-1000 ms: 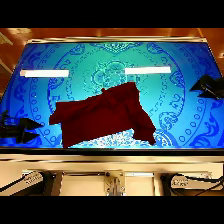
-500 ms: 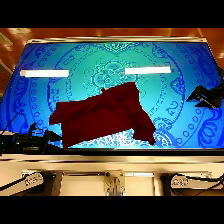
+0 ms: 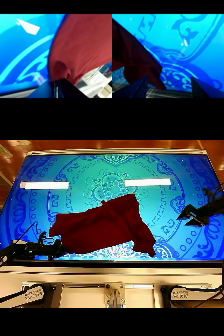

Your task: Fold the shirts.

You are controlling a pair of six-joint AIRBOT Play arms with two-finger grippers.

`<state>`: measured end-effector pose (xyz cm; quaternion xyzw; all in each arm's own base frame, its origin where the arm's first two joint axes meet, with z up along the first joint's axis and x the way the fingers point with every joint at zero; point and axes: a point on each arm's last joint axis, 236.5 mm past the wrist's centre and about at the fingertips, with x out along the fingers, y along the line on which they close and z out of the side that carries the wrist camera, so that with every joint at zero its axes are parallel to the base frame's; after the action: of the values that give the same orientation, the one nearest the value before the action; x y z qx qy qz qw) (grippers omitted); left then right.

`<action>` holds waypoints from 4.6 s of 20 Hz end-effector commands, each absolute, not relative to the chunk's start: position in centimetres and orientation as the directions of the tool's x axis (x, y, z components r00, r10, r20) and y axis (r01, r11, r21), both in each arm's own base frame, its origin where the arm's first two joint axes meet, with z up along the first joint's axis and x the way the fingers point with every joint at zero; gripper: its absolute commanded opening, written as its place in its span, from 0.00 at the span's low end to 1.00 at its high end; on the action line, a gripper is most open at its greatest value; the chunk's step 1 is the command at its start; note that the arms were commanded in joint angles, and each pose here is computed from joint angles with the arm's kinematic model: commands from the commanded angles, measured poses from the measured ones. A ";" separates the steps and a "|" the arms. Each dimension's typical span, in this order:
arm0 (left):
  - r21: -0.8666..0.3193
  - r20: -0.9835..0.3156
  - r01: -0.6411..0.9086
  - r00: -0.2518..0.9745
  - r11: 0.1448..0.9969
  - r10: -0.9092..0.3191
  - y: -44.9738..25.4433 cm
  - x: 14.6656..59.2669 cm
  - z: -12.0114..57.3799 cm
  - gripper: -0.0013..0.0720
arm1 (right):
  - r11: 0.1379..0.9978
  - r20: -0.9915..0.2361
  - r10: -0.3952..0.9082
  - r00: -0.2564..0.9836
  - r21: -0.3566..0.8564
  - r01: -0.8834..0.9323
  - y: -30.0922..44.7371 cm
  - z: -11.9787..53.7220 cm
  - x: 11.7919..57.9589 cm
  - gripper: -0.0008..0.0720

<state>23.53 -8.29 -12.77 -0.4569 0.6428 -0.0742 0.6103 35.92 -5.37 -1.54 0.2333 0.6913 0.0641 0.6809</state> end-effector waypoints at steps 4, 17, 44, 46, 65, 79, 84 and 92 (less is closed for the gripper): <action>-0.695 -0.704 -0.400 0.208 0.597 -0.680 -9.1 24.5 -10.8 0.08 | 0.839 -0.831 0.542 -0.122 0.530 0.120 4.3 -8.1 34.3 0.93; -0.711 -0.703 -0.324 0.301 0.624 -0.644 -8.1 27.1 -8.0 0.07 | 0.847 -0.838 0.532 -0.124 0.522 0.100 11.4 -12.6 36.3 0.11; -0.198 -0.092 0.235 0.962 0.952 -0.256 -5.6 24.2 44.4 0.07 | 0.988 -0.205 0.150 0.967 -0.013 -0.156 3.4 47.0 25.3 0.10; -0.267 -0.208 0.202 0.943 0.942 -0.261 -4.7 26.9 39.2 0.07 | 0.990 -0.427 0.122 0.896 -0.006 -0.138 2.4 41.3 28.4 0.10; -0.549 -0.784 -0.284 0.503 0.786 -0.365 0.3 43.8 -1.4 0.10 | 0.815 -0.775 0.494 0.395 0.571 0.101 11.0 -1.6 56.4 0.13; -0.564 -0.778 -0.463 0.021 0.683 -0.628 -2.9 26.2 -8.8 0.97 | 0.894 -0.898 0.438 0.026 0.439 0.093 -0.2 2.0 42.5 0.77; -0.612 -0.739 -0.452 0.034 0.649 -0.673 -6.7 24.5 -11.4 0.97 | 0.845 -0.852 0.521 0.045 0.522 0.117 2.4 -0.2 42.9 0.77; -0.614 -0.735 -0.458 0.032 0.643 -0.678 -8.8 25.4 -12.9 0.57 | 0.847 -0.855 0.515 0.067 0.519 0.113 2.2 -0.4 43.5 0.77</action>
<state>24.87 -7.75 -12.20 -0.4091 0.6932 -0.0937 0.5860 43.33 2.19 -0.28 0.2339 0.6699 0.1454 0.6895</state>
